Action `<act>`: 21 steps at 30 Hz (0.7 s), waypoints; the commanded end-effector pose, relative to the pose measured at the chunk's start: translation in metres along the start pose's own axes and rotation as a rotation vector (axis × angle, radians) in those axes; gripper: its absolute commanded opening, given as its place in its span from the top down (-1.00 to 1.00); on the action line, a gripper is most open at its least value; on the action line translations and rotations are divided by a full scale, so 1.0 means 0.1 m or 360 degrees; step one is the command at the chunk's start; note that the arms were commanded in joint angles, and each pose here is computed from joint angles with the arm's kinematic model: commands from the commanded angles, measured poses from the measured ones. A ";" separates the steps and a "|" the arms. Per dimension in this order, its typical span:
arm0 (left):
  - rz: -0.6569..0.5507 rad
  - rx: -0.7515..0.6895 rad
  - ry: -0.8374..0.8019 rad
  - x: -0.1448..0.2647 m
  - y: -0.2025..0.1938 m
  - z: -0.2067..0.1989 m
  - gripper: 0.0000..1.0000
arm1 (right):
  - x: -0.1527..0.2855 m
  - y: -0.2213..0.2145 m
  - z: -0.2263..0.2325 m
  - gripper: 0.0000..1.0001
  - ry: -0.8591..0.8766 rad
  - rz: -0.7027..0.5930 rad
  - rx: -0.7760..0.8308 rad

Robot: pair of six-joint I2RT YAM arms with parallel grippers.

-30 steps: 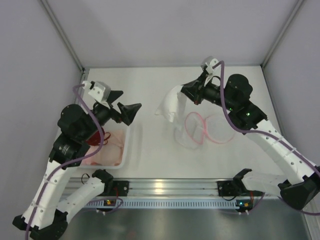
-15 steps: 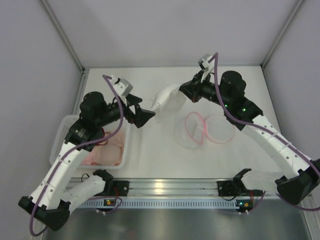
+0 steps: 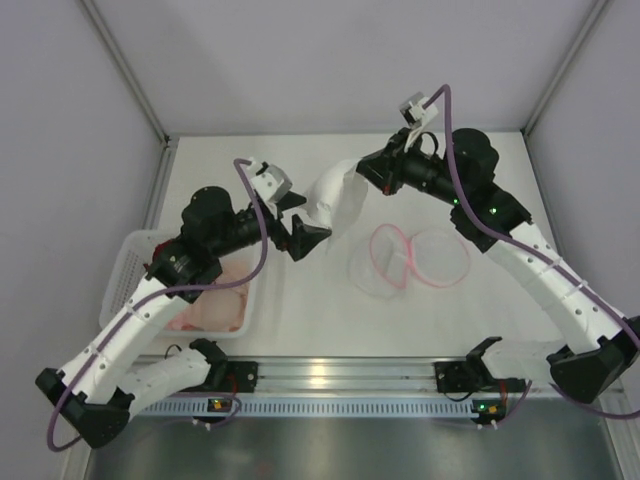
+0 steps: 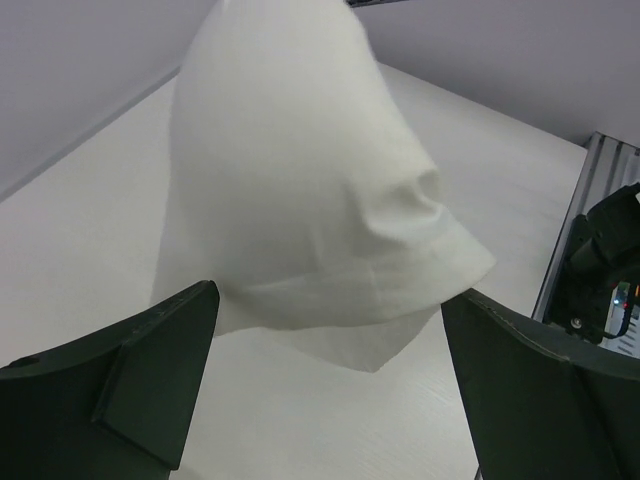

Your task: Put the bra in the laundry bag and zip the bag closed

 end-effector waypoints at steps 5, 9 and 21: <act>-0.0113 -0.0191 0.0120 -0.29 0.05 -0.20 -0.97 | -0.01 0.14 0.00 1.00 -0.0042 -0.0066 -0.0076; -0.0170 -0.0202 0.0161 -0.32 0.04 -0.19 -0.97 | 0.02 0.16 -0.02 1.00 -0.0090 -0.0086 -0.0057; -0.0179 -0.0050 0.0329 -0.52 0.01 -0.08 -0.97 | 0.02 0.12 -0.04 1.00 -0.0177 -0.0145 -0.0142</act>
Point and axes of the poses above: each gripper's point midway between its finger pads, its own x axis back along the fingers, its own z axis along the line the jaws close on, y = z × x, the point moved 7 cm from there along x, back along the fingers, and after that the axes turned 9 degrees about -x, right-handed, at the moved point
